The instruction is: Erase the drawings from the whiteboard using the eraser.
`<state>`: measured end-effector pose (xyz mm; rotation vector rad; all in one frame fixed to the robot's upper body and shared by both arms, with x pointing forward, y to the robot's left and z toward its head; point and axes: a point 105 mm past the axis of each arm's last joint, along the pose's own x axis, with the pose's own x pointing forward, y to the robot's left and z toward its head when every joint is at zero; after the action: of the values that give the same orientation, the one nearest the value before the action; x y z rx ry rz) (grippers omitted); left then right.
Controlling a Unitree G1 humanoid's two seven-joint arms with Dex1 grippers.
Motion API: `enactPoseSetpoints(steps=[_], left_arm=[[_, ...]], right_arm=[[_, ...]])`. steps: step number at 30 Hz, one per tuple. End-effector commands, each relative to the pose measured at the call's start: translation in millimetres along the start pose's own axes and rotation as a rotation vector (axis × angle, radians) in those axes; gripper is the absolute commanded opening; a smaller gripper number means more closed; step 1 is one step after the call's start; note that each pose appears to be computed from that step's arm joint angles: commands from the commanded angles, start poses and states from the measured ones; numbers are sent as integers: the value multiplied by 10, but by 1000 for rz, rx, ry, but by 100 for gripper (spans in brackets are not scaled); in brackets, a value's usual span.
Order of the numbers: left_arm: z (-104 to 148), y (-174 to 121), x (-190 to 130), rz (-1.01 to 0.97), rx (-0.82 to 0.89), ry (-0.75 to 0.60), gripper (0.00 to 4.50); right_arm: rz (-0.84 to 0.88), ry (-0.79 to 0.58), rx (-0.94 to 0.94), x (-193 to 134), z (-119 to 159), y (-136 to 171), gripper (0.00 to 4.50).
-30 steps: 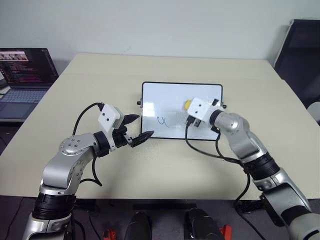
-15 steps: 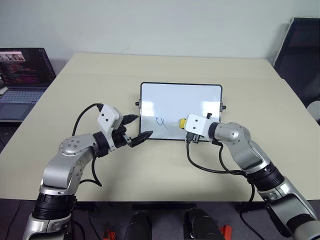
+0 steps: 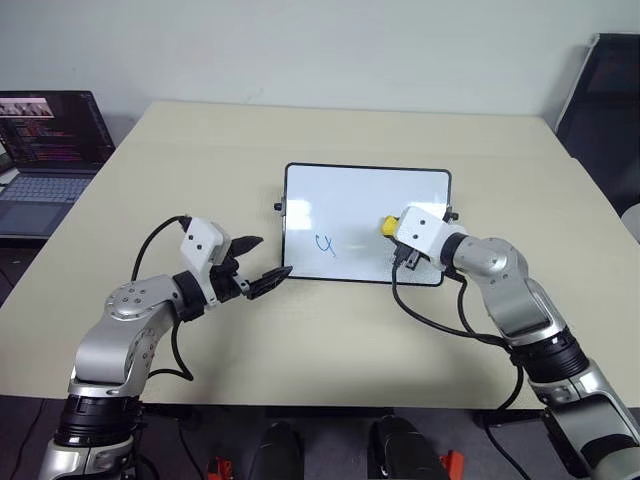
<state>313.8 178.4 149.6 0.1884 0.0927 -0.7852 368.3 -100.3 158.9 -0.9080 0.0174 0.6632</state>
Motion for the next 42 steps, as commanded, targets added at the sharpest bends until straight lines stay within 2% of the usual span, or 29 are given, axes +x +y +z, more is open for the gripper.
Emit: enactPoseSetpoints(steps=[1, 3, 5, 9, 14, 18, 29, 42], left_arm=[[152, 46, -69, 24, 47, -39, 450], [165, 73, -95, 38, 43, -43, 450], [210, 87, -127, 49, 41, -51, 450], [260, 65, -188, 62, 35, -63, 450], [271, -7, -273, 74, 22, -56, 450], [251, -7, -343, 93, 13, -29, 450], [165, 21, -382, 125, 10, 16, 450], [-9, 93, -486, 166, -13, 29, 450]], right_arm=[[-41, -77, 82, -103, 126, -66, 107], [-37, -152, 150, -155, 254, -49, 107], [-48, -276, 313, -263, 430, -33, 107], [-6, -365, 499, -457, 489, 148, 107], [64, -349, 568, -586, 420, 410, 107], [43, -355, 616, -607, 375, 433, 107], [82, -353, 554, -496, 403, 566, 107], [87, -386, 465, -276, 600, 486, 107]])
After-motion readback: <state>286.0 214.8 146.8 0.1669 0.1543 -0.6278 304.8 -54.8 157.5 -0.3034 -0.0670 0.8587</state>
